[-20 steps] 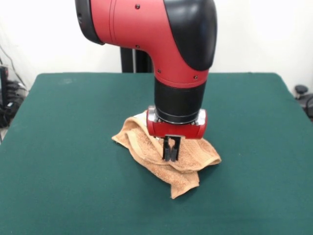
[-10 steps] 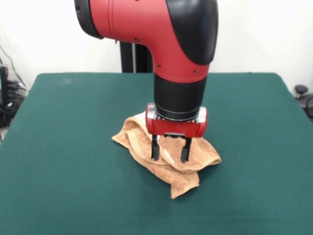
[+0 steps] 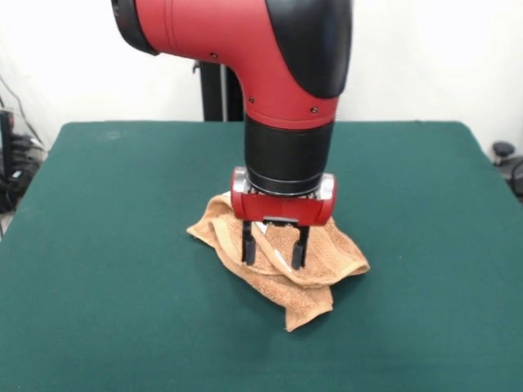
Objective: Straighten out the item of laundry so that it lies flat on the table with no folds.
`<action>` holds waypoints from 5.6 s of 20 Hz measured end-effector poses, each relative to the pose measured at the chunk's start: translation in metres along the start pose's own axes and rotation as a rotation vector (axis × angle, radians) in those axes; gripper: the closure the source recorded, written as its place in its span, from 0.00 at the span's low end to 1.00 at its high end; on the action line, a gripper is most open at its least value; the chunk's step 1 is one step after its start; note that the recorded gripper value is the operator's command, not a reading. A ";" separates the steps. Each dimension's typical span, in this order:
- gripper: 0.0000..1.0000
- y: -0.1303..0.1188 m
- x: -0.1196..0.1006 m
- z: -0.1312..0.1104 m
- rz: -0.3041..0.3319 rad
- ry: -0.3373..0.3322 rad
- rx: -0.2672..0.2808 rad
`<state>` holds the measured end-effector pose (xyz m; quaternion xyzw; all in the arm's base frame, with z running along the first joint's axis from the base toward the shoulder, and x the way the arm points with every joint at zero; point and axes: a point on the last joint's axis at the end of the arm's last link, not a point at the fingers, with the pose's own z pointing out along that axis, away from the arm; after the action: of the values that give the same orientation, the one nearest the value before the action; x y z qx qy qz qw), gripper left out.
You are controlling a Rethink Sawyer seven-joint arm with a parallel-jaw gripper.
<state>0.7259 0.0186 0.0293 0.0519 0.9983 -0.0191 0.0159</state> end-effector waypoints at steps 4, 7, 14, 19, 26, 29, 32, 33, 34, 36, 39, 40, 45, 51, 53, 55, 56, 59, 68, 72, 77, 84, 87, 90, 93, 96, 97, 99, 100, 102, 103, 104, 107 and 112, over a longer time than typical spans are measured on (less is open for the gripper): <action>0.00 -0.022 -0.001 -0.011 0.034 -0.005 -0.002; 0.00 -0.041 -0.001 -0.019 0.062 -0.006 -0.003; 0.00 -0.067 0.001 -0.027 0.096 -0.019 0.001; 0.00 -0.071 0.008 -0.024 0.074 -0.039 0.022; 0.00 -0.067 0.023 -0.014 0.046 -0.028 0.033; 0.00 -0.066 0.030 -0.010 0.035 -0.015 0.036; 0.00 -0.065 0.034 -0.010 0.035 -0.007 0.035; 0.00 -0.065 0.035 -0.010 0.035 -0.006 0.035; 0.00 -0.065 0.036 -0.010 0.035 -0.004 0.035; 0.00 -0.064 0.037 -0.012 0.035 -0.004 0.033; 0.00 -0.064 0.036 -0.012 0.035 -0.009 0.033; 0.00 -0.064 0.036 -0.012 0.034 -0.011 0.033; 0.00 -0.062 0.033 -0.010 0.033 -0.028 0.027; 0.00 -0.053 0.028 -0.007 0.028 -0.057 0.011; 0.00 -0.051 0.027 -0.005 0.026 -0.063 0.008; 0.00 -0.051 0.028 -0.003 0.026 -0.063 0.008; 0.00 -0.050 0.028 -0.001 0.025 -0.062 0.008; 0.00 -0.049 0.033 0.009 0.025 -0.050 0.006; 0.00 -0.044 0.042 0.029 0.021 -0.025 -0.003; 0.00 -0.043 0.042 0.028 0.021 -0.025 -0.004; 0.00 -0.043 0.040 0.022 0.021 -0.034 -0.005; 0.00 -0.042 0.033 0.010 0.020 -0.055 -0.005; 0.00 -0.042 0.031 0.007 0.020 -0.060 -0.006; 0.00 -0.042 0.030 0.004 0.020 -0.065 -0.006; 0.00 -0.041 0.029 0.004 0.019 -0.066 -0.006; 0.00 -0.040 0.029 0.004 0.017 -0.066 -0.007; 0.00 -0.040 0.029 0.004 0.017 -0.066 -0.007; 0.00 -0.039 0.030 0.005 0.015 -0.064 -0.007; 0.00 -0.038 0.030 0.005 0.015 -0.064 -0.007; 0.00 -0.038 0.030 0.005 0.015 -0.064 -0.008; 0.00 -0.038 0.030 0.005 0.015 -0.063 -0.008; 0.00 -0.038 0.030 0.005 0.015 -0.064 -0.008; 0.00 -0.038 0.030 0.005 0.015 -0.064 -0.008; 1.00 -0.038 0.030 0.005 0.015 -0.064 -0.008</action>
<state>0.6921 -0.0164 0.0244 0.0585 0.9970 -0.0168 0.0479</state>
